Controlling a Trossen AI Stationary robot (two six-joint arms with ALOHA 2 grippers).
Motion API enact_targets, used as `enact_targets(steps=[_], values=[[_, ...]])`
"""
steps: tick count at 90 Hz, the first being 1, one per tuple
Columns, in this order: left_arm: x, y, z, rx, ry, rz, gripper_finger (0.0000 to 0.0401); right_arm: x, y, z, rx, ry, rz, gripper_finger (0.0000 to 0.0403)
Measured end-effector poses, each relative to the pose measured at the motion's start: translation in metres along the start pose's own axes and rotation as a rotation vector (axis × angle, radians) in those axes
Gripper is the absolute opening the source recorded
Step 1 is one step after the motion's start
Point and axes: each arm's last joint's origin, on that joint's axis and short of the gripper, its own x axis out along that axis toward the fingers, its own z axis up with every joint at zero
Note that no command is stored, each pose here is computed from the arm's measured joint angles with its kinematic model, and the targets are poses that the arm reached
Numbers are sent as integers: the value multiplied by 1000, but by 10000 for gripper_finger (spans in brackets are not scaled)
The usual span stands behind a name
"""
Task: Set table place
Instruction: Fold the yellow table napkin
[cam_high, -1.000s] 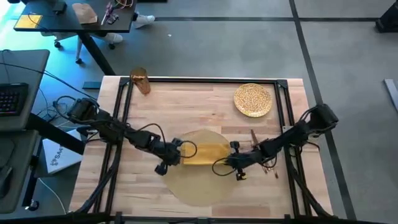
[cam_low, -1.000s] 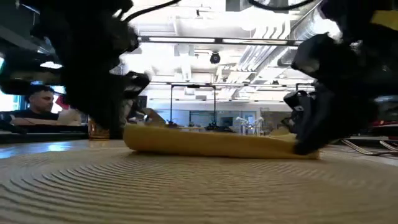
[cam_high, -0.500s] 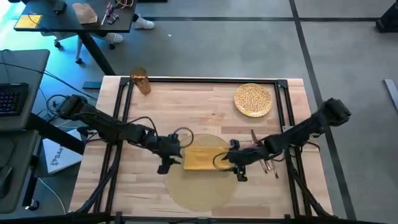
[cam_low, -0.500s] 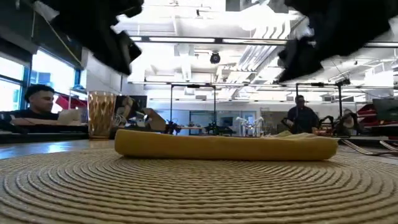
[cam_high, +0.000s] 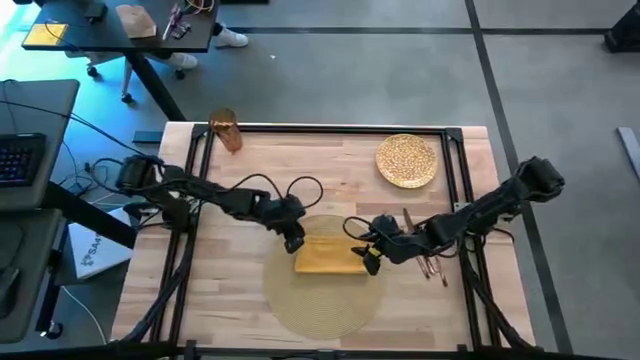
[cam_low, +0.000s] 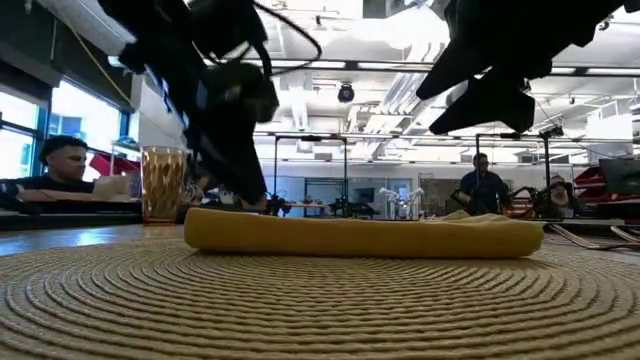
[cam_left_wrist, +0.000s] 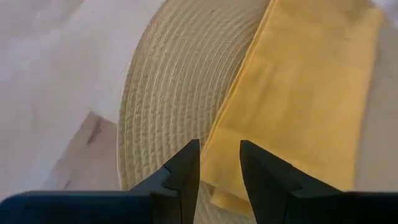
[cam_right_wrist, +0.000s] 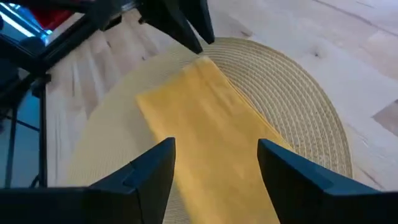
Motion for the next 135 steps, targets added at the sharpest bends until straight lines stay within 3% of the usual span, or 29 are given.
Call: enact_targets(steps=[27,45,69,90,102,121,135], values=[[20,1,-4,-36,46,-47,92,-2,4,3,6,19,36,210],[14,-6,-3,4,23,-71,17,-2,4,3,5,22,36,210],[-11,-30,-1,182,-63,-209,2,-2,-5,-5,-41,125,-23,210],[-21,-60,-24,396,-14,-345,1,-2,-17,-9,-168,275,-62,210],[-22,-71,-35,446,-47,-292,0,0,-19,-6,-216,282,-50,211],[-18,-66,-32,451,-123,-140,0,4,-24,1,-202,266,-61,211],[-16,-61,-28,443,-120,-136,0,9,-27,10,-217,234,-39,210]])
